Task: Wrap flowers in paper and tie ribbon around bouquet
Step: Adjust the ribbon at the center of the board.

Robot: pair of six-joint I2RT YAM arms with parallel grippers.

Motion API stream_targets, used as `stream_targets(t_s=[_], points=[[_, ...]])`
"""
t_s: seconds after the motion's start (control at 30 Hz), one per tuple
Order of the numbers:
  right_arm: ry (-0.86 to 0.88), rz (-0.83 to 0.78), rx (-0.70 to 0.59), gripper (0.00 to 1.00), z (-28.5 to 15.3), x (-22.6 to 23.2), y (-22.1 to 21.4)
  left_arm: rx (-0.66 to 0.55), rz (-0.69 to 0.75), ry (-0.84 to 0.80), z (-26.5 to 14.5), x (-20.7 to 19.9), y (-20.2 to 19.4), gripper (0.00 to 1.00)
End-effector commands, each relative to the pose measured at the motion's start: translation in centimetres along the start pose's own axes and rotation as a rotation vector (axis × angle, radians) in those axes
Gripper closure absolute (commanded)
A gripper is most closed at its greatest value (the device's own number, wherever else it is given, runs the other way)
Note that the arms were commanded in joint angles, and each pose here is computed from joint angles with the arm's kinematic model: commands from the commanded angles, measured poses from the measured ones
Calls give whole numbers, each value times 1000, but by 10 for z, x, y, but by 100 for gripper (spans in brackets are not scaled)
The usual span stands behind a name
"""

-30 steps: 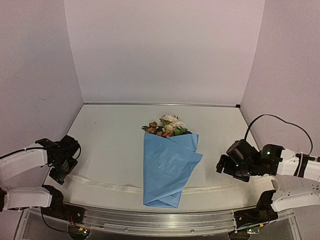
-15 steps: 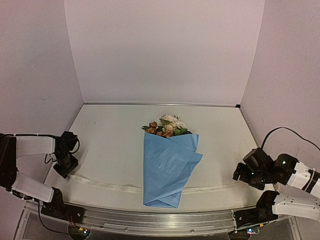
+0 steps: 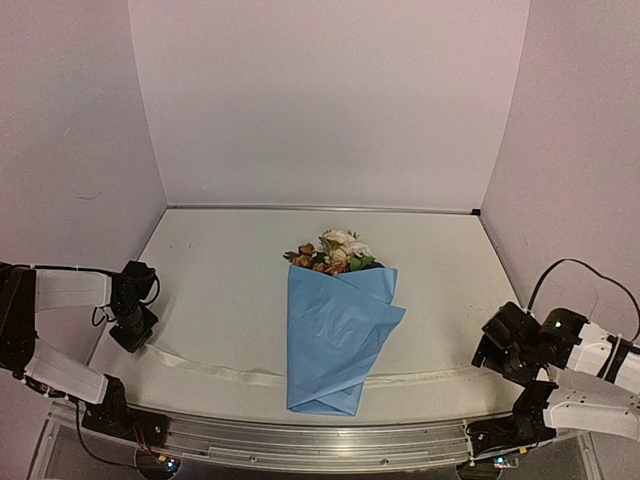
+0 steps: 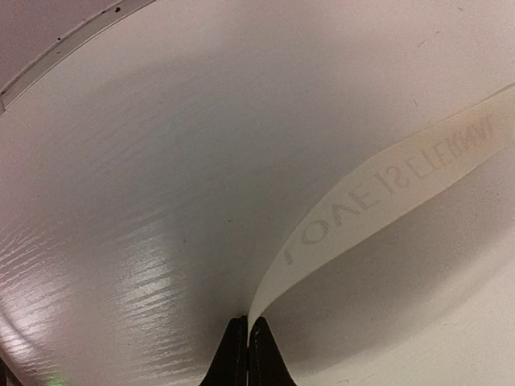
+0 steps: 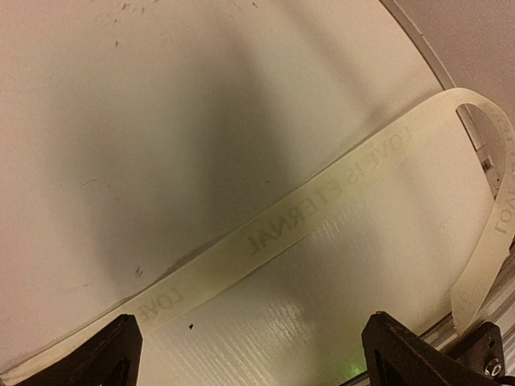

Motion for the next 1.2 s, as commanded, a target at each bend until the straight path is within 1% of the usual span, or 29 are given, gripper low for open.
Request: stream_targets(t_s=[0.0, 0.13, 0.23, 0.33, 0.47, 0.57, 0.9, 1.03, 1.17], points=[[-110, 136, 12, 2, 8, -11, -5, 27, 14, -142, -10, -22, 3, 100], [-164, 241, 0, 2, 16, -12, -2, 32, 53, -199, -17, -31, 5, 100], [-204, 262, 13, 3, 17, -12, 6, 27, 68, -245, -23, -35, 7, 100], [-260, 324, 66, 3, 23, -21, 8, 30, 84, -278, -27, -38, 7, 100], [-313, 344, 101, 3, 27, -31, 16, 50, 96, -314, -28, -40, 5, 100], [-287, 392, 141, 4, 38, -36, 17, 59, 103, -331, -27, -40, 3, 100], [-215, 514, 196, 4, 60, -44, 30, 59, 113, -373, -32, -39, 2, 100], [-226, 560, 230, 6, 64, -52, 37, 56, 106, -393, -37, -40, 3, 100], [-233, 598, 253, 11, 70, -59, 41, 61, 100, -405, -38, -41, 3, 100]])
Point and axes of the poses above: each gripper's point midway between its finger pads, its own z axis out along the fingers, its own x axis along the line the jaws close on, y = z × x, the point moved 8 cm from there along -z, back along the fingers, and after that the axes turned 7 degrees about -z, right-handed, at the moved point
